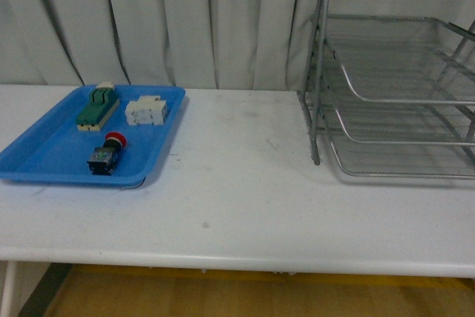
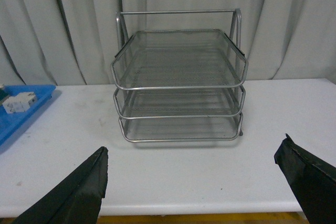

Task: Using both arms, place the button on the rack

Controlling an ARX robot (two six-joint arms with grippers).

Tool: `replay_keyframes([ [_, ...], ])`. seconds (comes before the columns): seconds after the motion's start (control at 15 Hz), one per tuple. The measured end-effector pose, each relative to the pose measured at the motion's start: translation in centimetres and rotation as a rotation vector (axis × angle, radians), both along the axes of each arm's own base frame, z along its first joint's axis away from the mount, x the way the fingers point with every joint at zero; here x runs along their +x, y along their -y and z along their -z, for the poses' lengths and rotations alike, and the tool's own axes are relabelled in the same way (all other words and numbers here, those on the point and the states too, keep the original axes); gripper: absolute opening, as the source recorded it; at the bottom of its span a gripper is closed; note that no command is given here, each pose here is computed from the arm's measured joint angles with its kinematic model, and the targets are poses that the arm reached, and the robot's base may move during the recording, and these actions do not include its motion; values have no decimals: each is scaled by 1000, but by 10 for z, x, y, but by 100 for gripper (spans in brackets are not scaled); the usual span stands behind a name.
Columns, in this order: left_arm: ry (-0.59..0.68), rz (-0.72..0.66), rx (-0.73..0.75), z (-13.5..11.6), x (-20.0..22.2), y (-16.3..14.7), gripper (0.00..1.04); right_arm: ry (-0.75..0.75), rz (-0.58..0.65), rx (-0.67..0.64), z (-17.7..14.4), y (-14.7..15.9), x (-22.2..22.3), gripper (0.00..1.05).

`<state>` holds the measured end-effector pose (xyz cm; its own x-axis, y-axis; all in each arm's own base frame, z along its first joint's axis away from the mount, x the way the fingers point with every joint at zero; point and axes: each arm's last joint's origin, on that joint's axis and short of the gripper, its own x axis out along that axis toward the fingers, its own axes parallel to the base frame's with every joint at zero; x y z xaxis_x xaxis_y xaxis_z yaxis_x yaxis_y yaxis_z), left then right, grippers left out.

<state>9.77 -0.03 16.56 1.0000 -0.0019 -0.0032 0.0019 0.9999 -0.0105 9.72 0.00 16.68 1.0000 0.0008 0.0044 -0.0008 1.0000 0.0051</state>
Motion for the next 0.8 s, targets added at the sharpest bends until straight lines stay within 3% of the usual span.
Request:
replay_keyframes([
  [0.13, 0, 0, 0, 0, 0, 0, 98, -26, -24, 20, 1, 0, 0, 98],
  [0.2, 0, 3, 0, 0, 0, 0, 98, -114, -124, 159, -2, 7, 8, 98],
  [0.27, 0, 0, 0, 0, 0, 0, 98, -96, -156, 288, -21, 21, 23, 98],
  [0.4, 0, 1, 0, 0, 0, 0, 98, -4, -171, 307, -53, 38, 49, 98],
  [0.6, 0, 1, 0, 0, 0, 0, 98, 68, 55, 299, -78, 88, 135, 98],
  [0.8, 0, 1, 0, 0, 0, 0, 98, -65, 306, 278, -55, 109, 198, 98],
])
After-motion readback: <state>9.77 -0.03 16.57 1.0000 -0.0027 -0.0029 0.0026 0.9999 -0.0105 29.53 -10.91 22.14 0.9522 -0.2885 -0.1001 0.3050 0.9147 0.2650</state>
